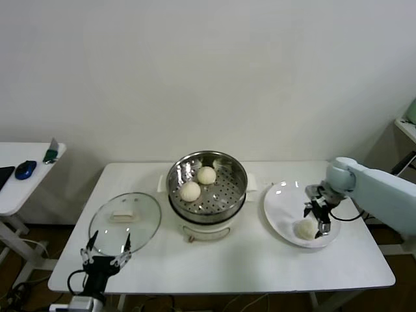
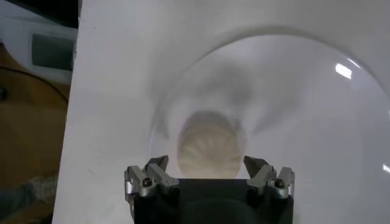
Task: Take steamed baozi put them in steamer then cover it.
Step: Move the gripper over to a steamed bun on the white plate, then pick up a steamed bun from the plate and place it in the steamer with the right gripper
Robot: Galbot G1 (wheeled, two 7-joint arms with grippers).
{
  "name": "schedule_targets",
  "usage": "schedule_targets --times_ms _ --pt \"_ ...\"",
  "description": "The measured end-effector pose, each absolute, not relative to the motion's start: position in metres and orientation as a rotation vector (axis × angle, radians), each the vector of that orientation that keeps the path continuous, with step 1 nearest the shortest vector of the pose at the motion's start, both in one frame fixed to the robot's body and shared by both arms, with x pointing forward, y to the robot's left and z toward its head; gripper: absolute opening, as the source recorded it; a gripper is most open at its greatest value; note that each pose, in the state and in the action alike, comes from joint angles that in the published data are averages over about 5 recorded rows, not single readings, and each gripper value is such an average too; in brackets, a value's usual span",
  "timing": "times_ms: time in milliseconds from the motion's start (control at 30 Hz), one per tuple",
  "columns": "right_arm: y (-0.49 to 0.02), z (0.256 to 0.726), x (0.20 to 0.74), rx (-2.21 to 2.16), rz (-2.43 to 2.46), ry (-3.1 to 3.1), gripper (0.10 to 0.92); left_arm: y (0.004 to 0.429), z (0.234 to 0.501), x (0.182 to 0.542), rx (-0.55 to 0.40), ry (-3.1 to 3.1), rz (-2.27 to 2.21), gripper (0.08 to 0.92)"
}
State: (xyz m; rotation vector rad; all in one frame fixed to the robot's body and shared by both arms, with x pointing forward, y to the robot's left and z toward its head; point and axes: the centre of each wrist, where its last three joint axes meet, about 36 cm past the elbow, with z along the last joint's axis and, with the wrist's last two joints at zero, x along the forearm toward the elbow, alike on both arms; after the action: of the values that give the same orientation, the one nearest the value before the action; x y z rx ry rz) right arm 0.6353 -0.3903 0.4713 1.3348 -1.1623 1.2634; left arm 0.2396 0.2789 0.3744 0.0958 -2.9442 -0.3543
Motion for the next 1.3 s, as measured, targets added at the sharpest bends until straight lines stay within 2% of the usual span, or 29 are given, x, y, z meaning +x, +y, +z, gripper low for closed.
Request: schedule_targets --times_ms 400,600,933,1133,1300 --pt "-0.387 0.456 0.642 1.331 1.278 -1.143 0.812 0.28 0.372 0.238 0.107 -2.938 -0.358 0.823" --pt "-0.384 0.453 0.644 1.337 1.278 -1.13 0.748 0.28 0.373 0.239 0.107 -2.94 -0.363 0.823" --pt "-0.384 0.455 0.646 1.344 1.283 -1.13 0.689 0.279 0.374 0.239 0.116 -2.94 -0.365 0.823" --pt "-0.379 0.47 0.652 1.368 1.318 -1.13 0.681 0.278 0.376 0.238 0.122 -2.941 -0.365 0.823" --pt "-0.362 0.508 0.668 1.423 1.418 -1.096 0.687 0.277 0.377 0.237 0.116 -2.943 -0.364 0.823"
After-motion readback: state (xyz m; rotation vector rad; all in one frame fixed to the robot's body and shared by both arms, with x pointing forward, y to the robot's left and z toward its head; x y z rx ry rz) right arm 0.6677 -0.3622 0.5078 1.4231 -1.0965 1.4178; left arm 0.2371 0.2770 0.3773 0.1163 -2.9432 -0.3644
